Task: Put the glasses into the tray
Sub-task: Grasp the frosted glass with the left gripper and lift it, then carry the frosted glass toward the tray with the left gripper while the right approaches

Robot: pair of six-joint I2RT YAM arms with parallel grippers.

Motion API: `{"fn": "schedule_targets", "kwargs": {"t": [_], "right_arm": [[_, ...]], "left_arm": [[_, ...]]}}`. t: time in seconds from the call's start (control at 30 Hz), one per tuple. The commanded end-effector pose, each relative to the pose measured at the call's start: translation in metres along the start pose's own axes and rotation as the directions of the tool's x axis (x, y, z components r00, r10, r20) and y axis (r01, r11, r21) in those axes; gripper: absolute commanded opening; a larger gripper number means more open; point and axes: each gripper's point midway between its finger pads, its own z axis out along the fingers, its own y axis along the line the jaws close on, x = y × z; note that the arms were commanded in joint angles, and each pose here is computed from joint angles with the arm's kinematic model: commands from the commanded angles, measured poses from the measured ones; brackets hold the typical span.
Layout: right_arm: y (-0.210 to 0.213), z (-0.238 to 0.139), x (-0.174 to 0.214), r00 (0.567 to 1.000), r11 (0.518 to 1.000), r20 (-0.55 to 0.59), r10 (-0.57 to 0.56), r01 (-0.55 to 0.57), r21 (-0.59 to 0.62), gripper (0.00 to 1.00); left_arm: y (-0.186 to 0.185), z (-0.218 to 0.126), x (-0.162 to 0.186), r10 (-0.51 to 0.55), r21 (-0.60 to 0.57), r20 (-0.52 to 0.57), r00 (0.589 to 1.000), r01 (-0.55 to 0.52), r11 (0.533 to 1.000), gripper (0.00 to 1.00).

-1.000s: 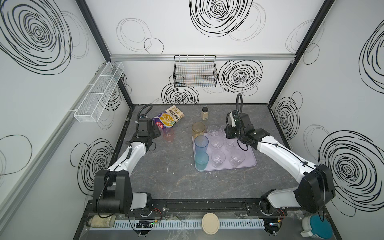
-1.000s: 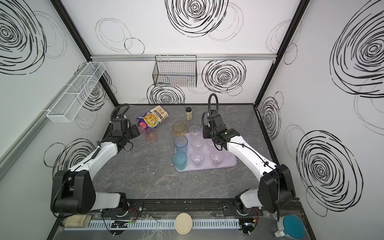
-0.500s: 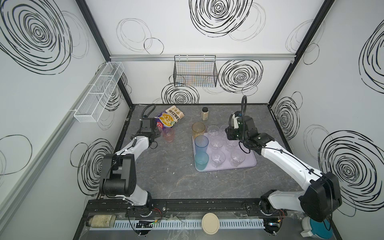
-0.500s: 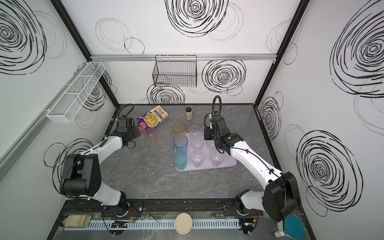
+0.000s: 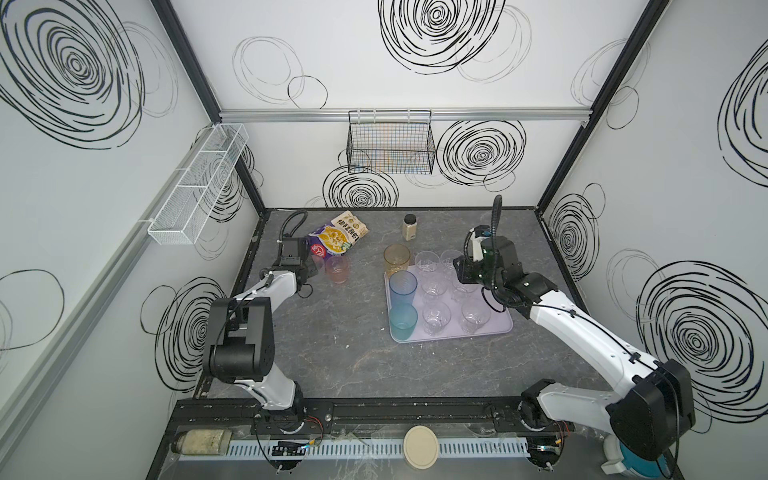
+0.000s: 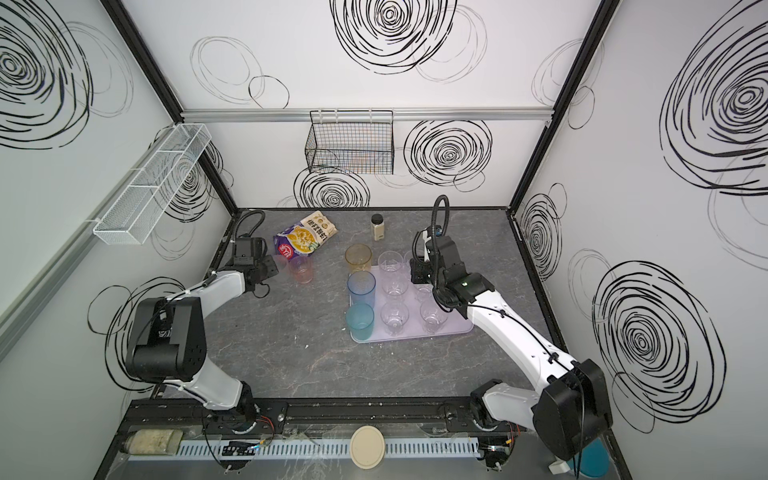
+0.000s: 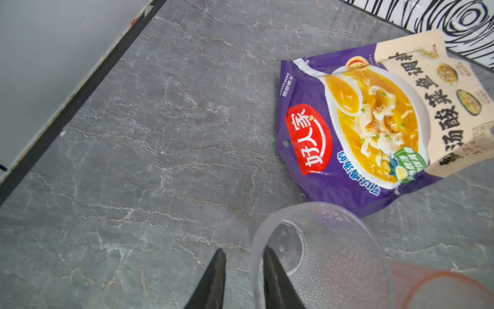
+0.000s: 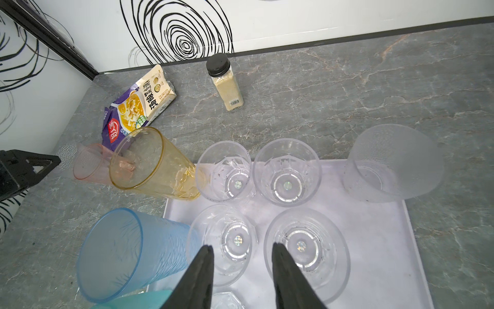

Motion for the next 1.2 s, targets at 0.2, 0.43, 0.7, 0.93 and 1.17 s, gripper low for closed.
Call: {"fn": "schedule_targets", "kwargs": {"t": [0.2,0.43,0.7,0.93,1.17], "right_arm": [[0.002,-0.024,-0.005,0.998,0.999,0.054,0.041,-0.040,-0.028,0.41],[0.001,-0.031,0.000,0.996,0.997,0.049,0.069,-0.067,-0.036,0.41],[0.008,-0.029,0.011,0.996,0.994,0.006,0.094,-0.093,-0.053,0.40],[0.054,-0.026,0.008,0.998,0.993,-0.014,0.058,-0.059,-0.106,0.37],[0.127,-0.023,0.025,0.997,0.980,-0.062,-0.041,0.028,-0.199,0.32]], "left_arm": [[0.003,-0.002,-0.009,-0.048,0.033,0.034,0.998,0.047,0.998,0.12],[0.006,-0.018,-0.011,-0.057,0.014,0.048,0.997,0.057,0.998,0.08],[0.003,-0.073,-0.034,-0.096,0.090,0.136,0.986,0.084,0.992,0.05],[-0.030,-0.140,-0.022,0.058,0.166,0.174,0.983,-0.088,0.982,0.05],[-0.081,-0.185,0.032,0.187,0.289,0.155,0.970,-0.225,0.931,0.04]]}}
